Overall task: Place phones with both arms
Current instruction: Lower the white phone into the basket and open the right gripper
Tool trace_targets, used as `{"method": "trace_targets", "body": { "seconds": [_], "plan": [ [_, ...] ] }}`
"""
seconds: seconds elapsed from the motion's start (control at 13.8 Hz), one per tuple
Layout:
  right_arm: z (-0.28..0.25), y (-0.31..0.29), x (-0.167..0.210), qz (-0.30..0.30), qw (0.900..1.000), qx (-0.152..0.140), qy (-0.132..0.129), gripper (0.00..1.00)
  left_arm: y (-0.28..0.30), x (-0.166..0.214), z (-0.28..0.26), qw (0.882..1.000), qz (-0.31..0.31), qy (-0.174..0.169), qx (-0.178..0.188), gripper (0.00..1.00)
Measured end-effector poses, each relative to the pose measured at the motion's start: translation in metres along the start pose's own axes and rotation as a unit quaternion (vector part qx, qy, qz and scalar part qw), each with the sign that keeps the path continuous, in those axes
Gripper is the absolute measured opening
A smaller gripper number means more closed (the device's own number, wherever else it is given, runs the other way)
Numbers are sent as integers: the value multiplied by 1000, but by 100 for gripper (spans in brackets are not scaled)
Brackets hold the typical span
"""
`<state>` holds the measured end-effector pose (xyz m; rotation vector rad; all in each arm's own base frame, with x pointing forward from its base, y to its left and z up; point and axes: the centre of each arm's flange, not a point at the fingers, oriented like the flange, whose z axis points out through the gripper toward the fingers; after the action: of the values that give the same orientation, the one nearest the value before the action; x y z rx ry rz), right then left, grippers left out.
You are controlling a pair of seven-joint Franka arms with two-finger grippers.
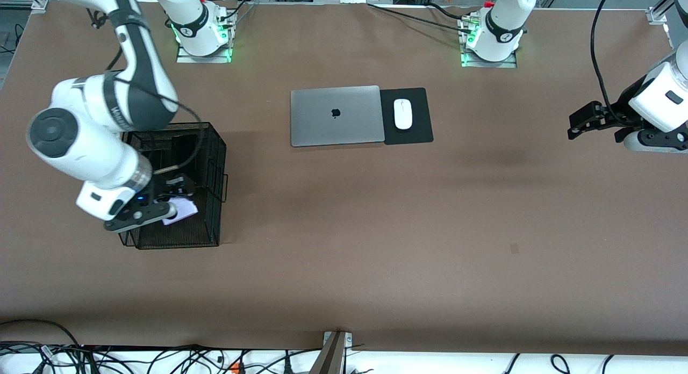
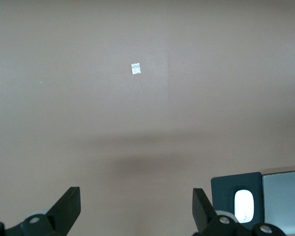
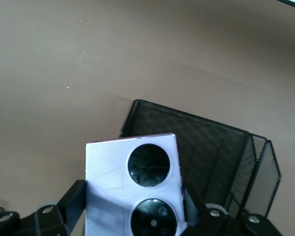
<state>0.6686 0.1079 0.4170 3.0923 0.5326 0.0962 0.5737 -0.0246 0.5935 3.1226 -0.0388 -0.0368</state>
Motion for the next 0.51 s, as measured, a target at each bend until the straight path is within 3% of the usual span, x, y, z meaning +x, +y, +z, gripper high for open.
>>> {"method": "trace_targets", "body": {
  "seconds": [0.29,0.51],
  "plan": [
    [46,45,0,-3,999,9,40,85,1,0,0,1000,1,0,0,100],
    [104,63,-1,24,998,36,37,85,1,0,0,1000,1,0,0,100]
  ]
}}
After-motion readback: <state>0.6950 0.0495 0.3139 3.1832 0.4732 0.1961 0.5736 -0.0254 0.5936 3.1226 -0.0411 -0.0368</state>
